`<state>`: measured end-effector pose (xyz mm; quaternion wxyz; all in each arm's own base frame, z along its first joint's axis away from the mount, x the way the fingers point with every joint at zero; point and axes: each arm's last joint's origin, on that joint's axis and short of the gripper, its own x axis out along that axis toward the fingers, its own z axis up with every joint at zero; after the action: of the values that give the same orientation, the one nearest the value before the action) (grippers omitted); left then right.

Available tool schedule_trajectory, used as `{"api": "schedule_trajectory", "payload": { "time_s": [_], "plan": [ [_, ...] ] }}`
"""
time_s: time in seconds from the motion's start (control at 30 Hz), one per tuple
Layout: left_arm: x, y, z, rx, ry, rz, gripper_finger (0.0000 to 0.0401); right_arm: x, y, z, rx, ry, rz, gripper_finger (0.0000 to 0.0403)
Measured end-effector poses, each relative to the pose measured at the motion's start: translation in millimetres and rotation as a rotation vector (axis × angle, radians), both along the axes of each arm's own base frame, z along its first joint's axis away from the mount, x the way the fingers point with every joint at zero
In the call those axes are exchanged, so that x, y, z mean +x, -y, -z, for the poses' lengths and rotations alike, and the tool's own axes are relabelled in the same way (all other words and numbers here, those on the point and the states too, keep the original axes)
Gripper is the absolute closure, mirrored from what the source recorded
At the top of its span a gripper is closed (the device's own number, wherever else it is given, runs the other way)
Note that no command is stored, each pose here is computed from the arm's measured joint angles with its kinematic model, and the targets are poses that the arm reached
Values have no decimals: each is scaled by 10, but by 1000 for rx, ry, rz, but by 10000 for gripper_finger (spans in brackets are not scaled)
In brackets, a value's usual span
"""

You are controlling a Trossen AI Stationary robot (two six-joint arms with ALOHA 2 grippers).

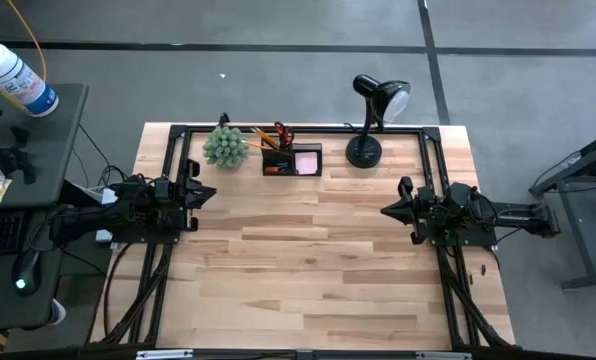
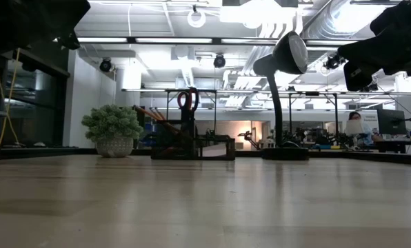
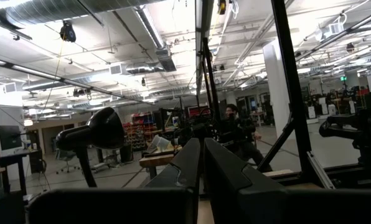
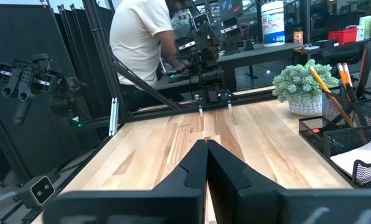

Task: Pick and place office supplies into organizer
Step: Return to Home Position

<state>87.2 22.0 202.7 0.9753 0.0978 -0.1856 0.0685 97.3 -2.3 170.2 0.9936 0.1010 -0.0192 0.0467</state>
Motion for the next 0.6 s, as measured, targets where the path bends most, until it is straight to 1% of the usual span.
{"api": "schedule_trajectory", "payload": {
  "time_s": [0.47, 0.6],
  "plan": [
    [0, 0, 0, 0, 0, 0, 389, 0, 0, -1, 0, 0, 0, 397],
    [0, 0, -1, 0, 0, 0, 389, 0, 0, 0, 0, 0, 0, 401]
  ]
}}
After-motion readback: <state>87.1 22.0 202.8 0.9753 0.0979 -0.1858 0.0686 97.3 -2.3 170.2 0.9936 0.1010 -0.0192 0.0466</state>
